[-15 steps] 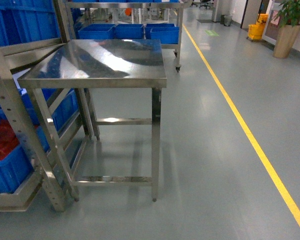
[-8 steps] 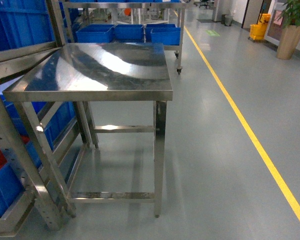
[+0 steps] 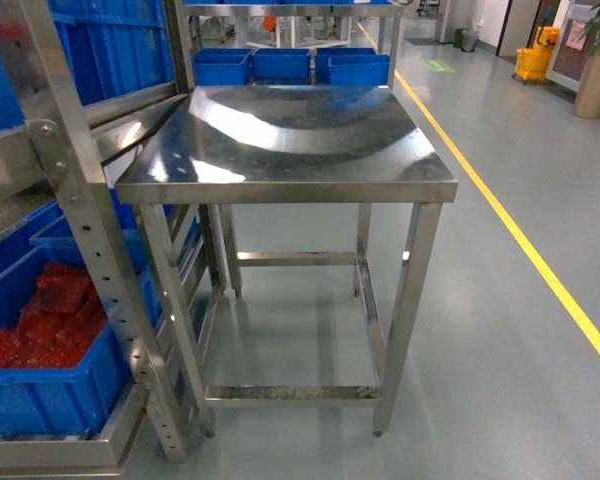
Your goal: Sort blue parts and orange caps into right shelf containers
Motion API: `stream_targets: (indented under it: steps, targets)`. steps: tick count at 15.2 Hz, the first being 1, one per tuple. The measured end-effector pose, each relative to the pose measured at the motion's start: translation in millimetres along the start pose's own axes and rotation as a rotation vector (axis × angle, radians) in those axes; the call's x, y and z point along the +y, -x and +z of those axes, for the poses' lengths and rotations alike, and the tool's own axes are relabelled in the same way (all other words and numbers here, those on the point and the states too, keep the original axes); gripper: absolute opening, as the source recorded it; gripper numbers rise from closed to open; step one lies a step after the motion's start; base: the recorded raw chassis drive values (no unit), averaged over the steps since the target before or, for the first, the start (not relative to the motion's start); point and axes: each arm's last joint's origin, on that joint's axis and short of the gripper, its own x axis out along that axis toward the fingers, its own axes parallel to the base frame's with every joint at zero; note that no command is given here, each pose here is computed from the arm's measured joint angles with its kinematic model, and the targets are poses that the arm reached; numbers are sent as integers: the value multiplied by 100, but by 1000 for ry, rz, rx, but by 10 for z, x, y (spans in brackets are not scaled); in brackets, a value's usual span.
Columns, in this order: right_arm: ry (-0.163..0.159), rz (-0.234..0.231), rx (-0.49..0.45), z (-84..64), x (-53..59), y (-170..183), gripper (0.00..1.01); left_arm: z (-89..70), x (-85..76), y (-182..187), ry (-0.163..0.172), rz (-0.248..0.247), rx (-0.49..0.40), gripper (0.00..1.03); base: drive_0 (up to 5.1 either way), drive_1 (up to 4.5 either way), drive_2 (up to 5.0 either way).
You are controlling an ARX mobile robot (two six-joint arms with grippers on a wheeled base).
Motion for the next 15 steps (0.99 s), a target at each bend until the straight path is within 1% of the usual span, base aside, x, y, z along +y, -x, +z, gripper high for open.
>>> stream_targets:
  steps: [9, 15]
  targets:
    - [0, 0, 6, -6, 0, 0, 45, -1, 0, 0, 0, 0, 1, 43, 0, 0, 0]
    - [0, 2, 1, -1, 0, 0, 45, 0, 0, 0, 0, 0, 0, 43, -501, 236, 236]
